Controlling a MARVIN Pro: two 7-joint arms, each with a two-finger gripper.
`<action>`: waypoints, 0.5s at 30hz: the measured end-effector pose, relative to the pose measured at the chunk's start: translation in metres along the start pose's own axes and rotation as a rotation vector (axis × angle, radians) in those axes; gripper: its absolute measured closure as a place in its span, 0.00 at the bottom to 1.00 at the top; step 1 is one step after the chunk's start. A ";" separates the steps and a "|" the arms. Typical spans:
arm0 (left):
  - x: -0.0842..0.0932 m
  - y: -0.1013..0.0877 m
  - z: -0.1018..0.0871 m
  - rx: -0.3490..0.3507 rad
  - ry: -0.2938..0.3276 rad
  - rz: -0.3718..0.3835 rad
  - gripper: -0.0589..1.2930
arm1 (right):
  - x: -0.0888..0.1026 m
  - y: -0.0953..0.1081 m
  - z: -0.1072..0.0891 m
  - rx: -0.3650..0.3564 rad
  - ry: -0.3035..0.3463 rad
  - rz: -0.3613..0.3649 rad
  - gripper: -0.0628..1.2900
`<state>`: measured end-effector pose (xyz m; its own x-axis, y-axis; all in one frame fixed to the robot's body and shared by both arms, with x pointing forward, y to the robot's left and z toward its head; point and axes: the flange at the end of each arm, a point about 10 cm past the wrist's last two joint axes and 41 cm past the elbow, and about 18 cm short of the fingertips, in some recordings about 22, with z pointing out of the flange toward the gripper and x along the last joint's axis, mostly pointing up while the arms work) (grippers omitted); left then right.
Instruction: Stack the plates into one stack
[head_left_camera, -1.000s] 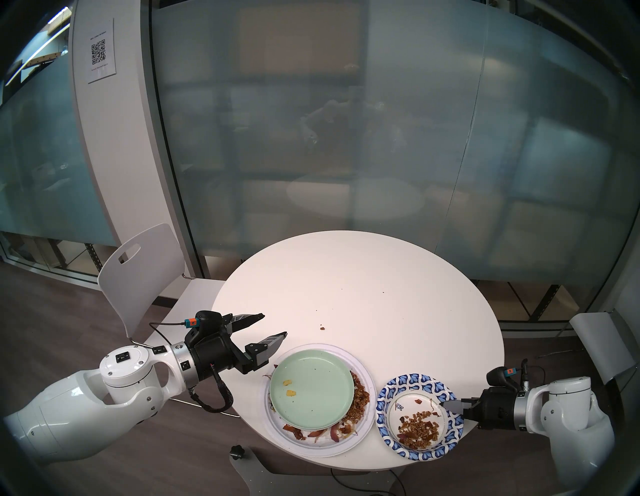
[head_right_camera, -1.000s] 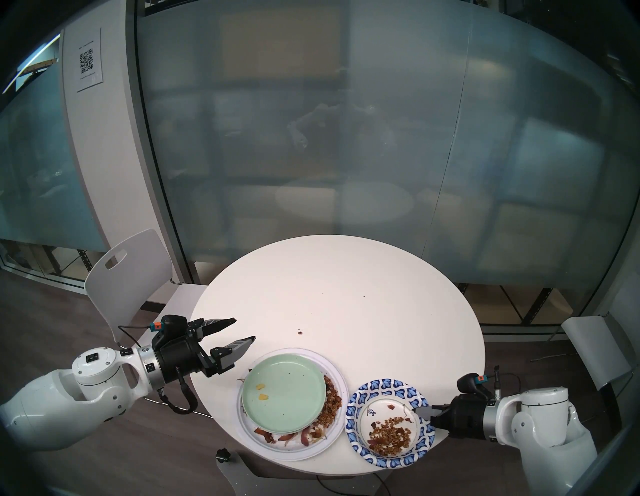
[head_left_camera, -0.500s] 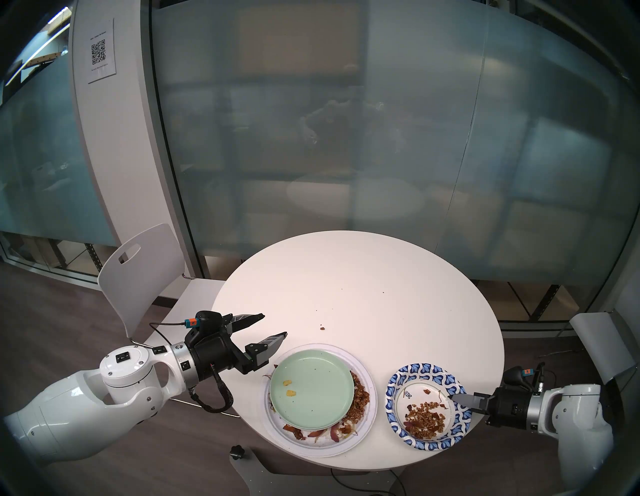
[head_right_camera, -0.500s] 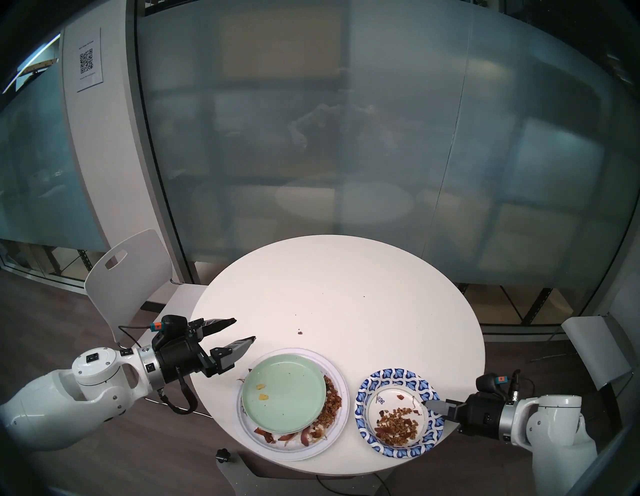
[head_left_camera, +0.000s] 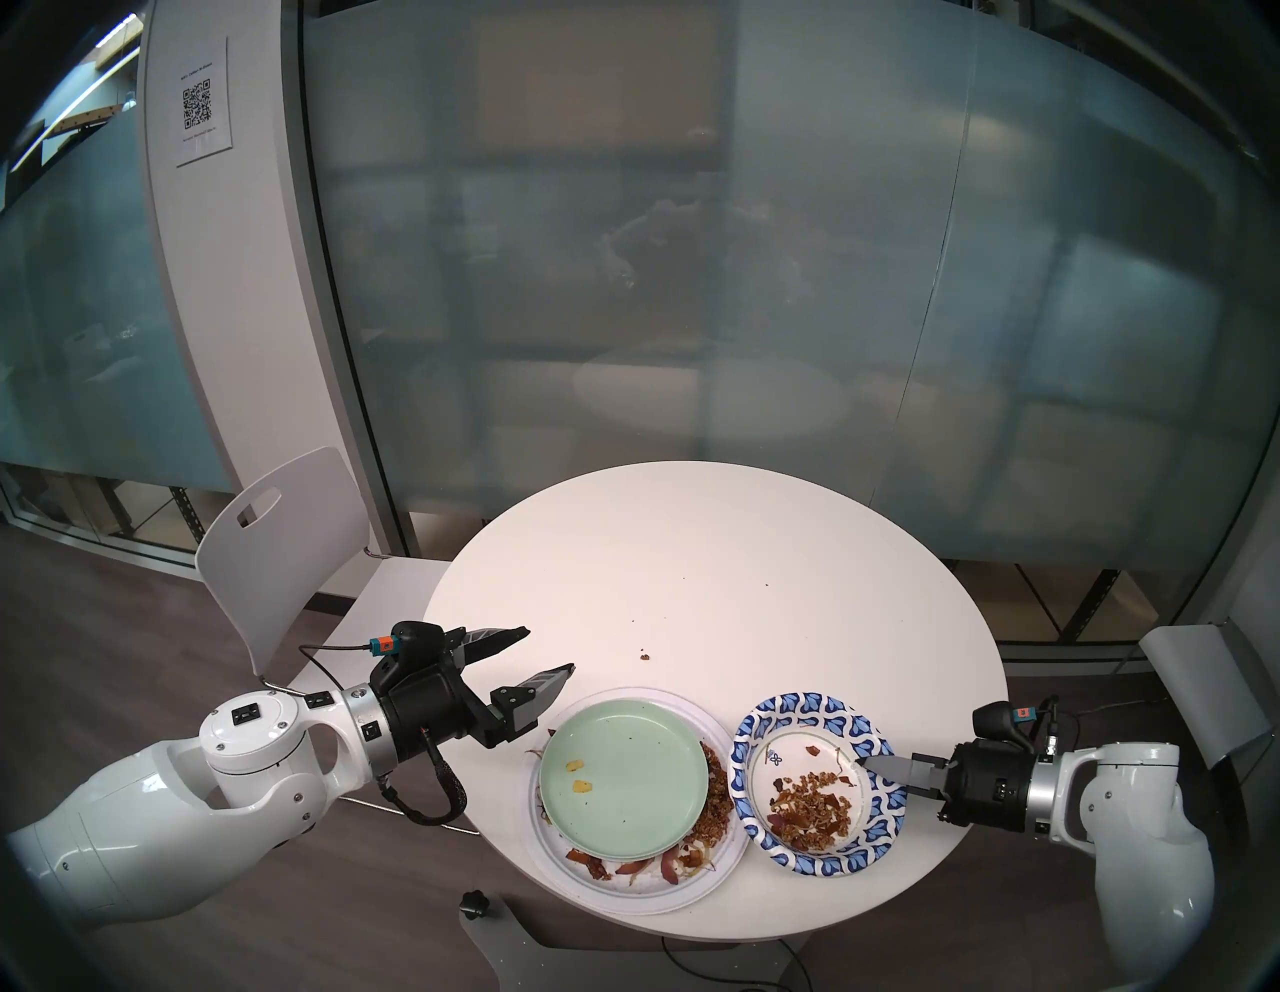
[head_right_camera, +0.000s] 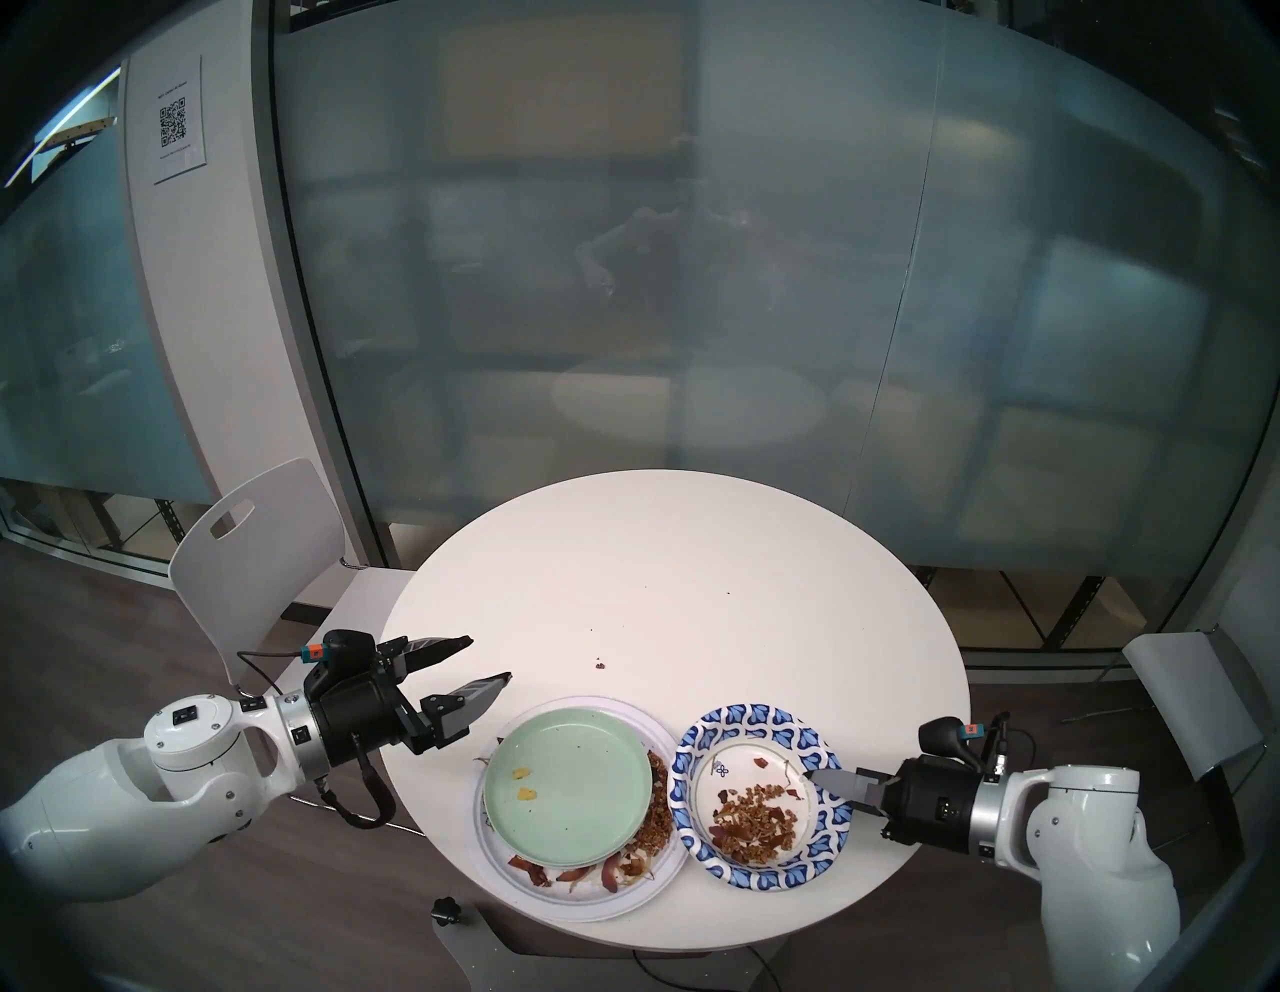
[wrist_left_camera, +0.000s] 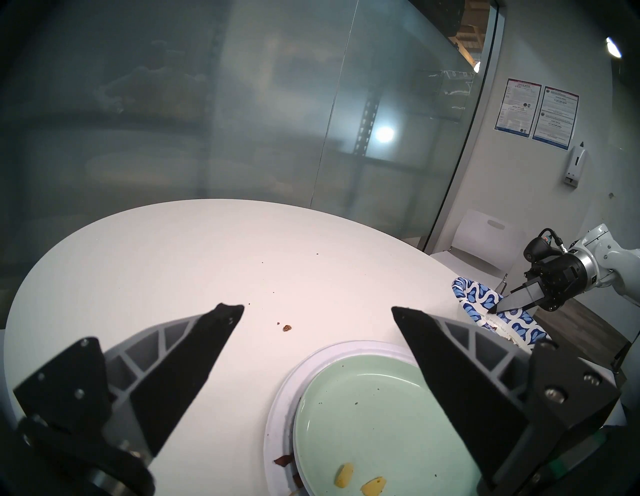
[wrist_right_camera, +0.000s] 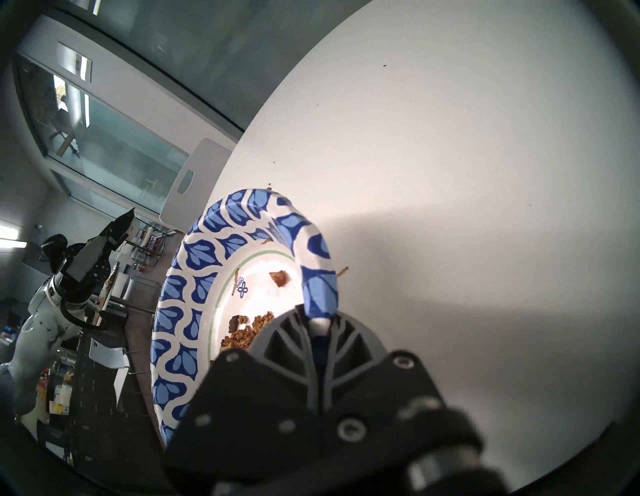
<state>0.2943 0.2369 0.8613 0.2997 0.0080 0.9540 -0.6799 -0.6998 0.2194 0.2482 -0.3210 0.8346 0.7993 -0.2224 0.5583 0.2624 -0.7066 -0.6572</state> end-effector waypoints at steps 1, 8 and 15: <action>0.000 0.000 0.000 0.000 0.000 0.000 0.05 | 0.001 -0.001 0.001 0.003 -0.002 -0.003 0.97; 0.000 0.000 0.000 -0.001 0.000 -0.001 0.05 | 0.012 -0.018 0.024 0.033 -0.043 -0.056 0.97; 0.000 0.000 0.000 -0.001 0.000 -0.001 0.05 | 0.019 -0.032 0.047 0.057 -0.071 -0.100 0.97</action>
<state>0.2943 0.2365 0.8613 0.3004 0.0083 0.9538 -0.6804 -0.6989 0.2204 0.2802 -0.2706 0.8423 0.8033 -0.1037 0.5864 0.3712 -0.6829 -0.6292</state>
